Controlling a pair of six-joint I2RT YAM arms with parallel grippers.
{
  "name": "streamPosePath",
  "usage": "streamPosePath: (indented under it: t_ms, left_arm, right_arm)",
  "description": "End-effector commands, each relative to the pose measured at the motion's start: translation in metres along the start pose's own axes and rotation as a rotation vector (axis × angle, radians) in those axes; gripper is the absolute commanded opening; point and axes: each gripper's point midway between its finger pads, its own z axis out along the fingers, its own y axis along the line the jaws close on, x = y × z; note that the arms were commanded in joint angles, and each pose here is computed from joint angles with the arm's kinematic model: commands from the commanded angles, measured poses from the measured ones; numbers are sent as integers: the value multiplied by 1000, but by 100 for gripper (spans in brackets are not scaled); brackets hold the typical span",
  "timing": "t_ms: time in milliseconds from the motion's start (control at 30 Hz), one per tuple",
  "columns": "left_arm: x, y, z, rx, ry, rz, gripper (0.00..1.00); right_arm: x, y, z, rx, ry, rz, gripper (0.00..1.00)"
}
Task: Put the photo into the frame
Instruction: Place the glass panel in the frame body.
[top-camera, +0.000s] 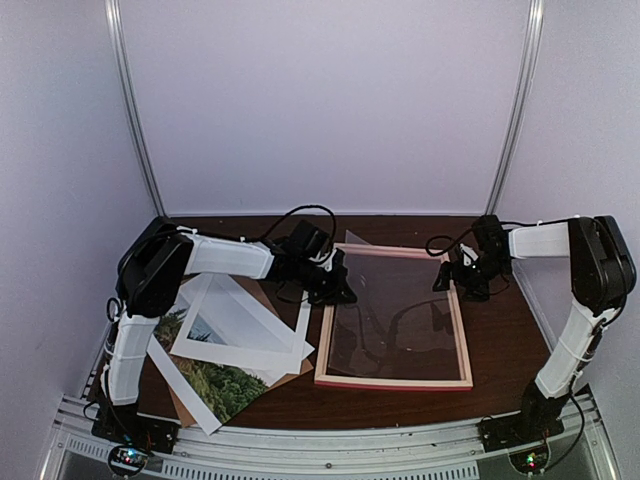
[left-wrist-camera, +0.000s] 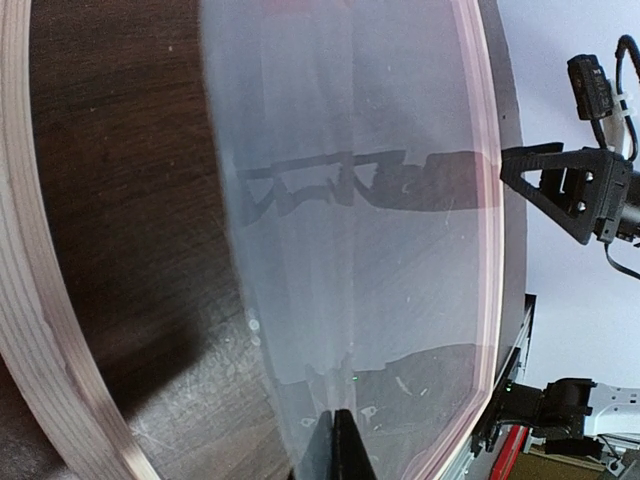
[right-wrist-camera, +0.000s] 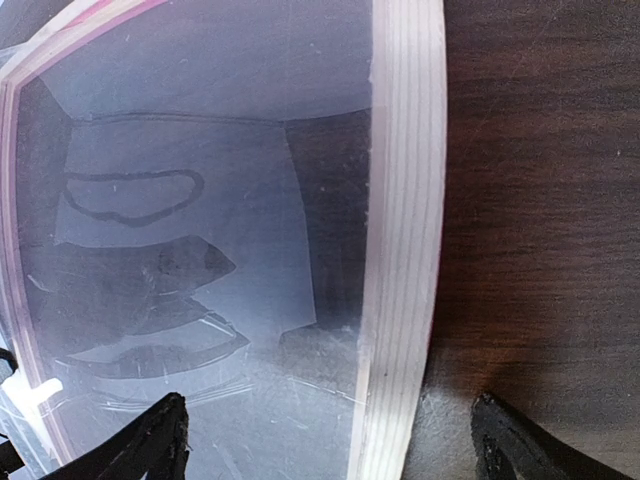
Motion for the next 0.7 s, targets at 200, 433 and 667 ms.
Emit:
streamPosePath:
  t_ms: [200,433,667]
  left_arm:
    - [-8,-21,-14,38,-17,45,0]
    - [-8,-22,-16,42,-18,46,0]
    - [-7,-22,-16,41,-17,45,0]
  right_arm:
    - [-4,0,-4,20,-18,-15,98]
    - [-3,-2,-4,30,-17,-14,98]
    - [-7,1,-10,25,-37,-9,98]
